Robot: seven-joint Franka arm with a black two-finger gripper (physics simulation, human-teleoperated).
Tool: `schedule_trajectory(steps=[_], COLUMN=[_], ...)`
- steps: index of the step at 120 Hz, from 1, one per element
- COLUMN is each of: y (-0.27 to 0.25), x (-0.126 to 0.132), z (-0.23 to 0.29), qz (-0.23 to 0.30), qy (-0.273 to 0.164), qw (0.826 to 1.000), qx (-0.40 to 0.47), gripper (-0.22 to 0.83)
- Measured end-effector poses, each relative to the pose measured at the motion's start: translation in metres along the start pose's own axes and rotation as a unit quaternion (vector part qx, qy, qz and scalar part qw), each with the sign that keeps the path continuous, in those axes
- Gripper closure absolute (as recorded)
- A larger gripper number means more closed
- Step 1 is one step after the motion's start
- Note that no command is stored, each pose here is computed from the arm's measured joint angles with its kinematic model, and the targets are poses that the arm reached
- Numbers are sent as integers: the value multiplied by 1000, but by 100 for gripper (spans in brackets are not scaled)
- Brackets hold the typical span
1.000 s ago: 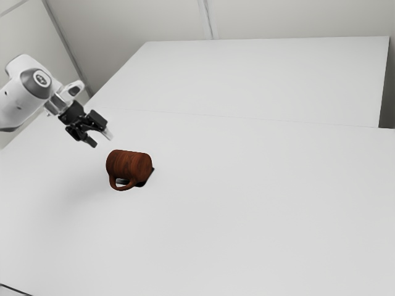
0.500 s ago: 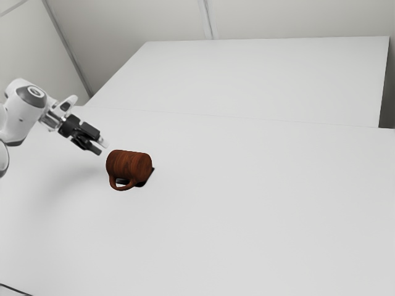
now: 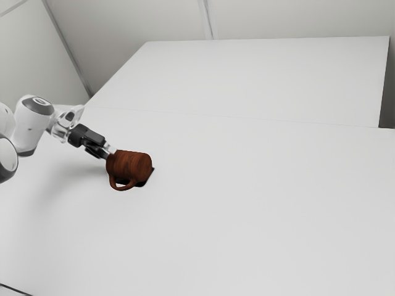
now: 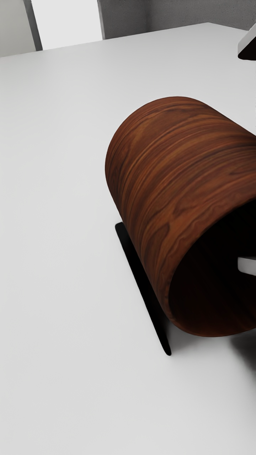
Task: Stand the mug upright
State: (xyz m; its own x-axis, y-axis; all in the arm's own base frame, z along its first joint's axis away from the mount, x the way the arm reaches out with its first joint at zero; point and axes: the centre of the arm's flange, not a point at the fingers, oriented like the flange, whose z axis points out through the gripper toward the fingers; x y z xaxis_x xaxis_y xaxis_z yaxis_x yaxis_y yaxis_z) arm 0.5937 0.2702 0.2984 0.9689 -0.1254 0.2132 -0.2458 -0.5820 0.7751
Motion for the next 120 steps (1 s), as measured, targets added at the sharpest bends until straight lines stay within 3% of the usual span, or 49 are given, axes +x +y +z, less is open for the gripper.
schedule_trajectory(steps=[16,33,55,67,120], y=[0,-3,-4,0,27], x=[-3,-5,-6,-6,1], z=[11,22,24,21,5], qz=[-8,-18,-26,-27,-27], qy=[4,6,6,6,2], qw=[999,998,997,997,998], qx=[-33,-60,-74,-74,-52], gripper=[2,12,48,61,76])
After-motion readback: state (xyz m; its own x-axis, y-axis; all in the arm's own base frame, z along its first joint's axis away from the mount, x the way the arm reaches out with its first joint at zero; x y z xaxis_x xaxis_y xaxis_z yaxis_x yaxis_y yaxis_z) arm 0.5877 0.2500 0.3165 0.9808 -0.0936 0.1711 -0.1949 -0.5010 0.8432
